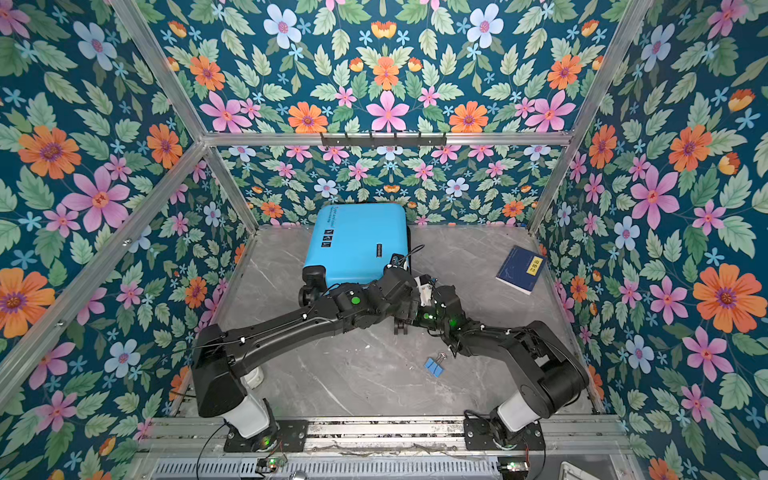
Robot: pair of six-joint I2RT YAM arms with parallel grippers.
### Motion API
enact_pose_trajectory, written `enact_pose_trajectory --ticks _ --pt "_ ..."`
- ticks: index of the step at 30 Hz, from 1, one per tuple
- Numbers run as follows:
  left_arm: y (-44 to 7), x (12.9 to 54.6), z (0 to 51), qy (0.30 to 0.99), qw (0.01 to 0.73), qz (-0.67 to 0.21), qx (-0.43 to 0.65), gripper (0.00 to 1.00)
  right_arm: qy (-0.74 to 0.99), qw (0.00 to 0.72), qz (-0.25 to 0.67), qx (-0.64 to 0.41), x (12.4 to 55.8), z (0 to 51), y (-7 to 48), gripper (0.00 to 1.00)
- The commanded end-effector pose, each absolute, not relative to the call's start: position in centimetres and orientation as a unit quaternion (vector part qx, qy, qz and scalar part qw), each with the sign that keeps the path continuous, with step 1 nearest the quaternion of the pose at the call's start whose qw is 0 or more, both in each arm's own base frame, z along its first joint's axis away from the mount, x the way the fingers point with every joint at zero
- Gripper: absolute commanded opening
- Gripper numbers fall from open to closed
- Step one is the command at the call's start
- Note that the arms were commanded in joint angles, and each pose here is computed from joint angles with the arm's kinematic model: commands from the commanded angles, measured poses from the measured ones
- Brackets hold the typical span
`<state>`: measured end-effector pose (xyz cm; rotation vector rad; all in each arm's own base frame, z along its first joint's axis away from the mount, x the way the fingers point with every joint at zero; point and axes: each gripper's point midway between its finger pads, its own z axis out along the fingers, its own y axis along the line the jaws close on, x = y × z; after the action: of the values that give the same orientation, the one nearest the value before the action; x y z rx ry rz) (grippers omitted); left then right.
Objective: Pack the luggage
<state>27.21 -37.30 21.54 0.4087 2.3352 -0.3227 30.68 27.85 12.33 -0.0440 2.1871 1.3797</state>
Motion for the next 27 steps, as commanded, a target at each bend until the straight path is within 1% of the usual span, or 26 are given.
enact_pose_trajectory --ticks 1,5,11,16,18,22,25,27 --pt "-37.3 27.2 20.7 0.912 0.357 -0.110 0.170 0.84 0.828 0.258 0.498 0.004 30.5 11.0 27.3 0.00" --pt "-37.5 27.2 19.6 0.916 0.348 -0.103 0.172 0.77 0.828 0.259 0.497 0.004 30.4 10.9 27.3 0.00" --pt "-37.0 27.2 18.6 0.920 0.341 -0.091 0.171 0.69 0.828 0.262 0.496 0.005 30.4 11.0 27.1 0.00" --pt "-36.7 27.3 17.8 0.922 0.337 -0.086 0.170 0.59 0.829 0.263 0.493 0.004 30.3 11.0 26.9 0.00" --pt "-36.9 27.2 17.4 0.923 0.334 -0.088 0.171 0.53 0.829 0.263 0.493 0.004 30.2 11.0 26.9 0.00" --pt "-37.1 27.3 17.0 0.924 0.329 -0.090 0.172 0.47 0.830 0.264 0.491 0.005 30.2 11.0 26.7 0.00" --pt "-37.2 27.4 16.8 0.924 0.328 -0.092 0.173 0.39 0.831 0.265 0.489 0.005 30.2 11.0 26.7 0.00" --pt "-37.2 27.3 16.9 0.923 0.329 -0.093 0.174 0.28 0.831 0.267 0.488 0.005 30.2 11.2 26.6 0.00"
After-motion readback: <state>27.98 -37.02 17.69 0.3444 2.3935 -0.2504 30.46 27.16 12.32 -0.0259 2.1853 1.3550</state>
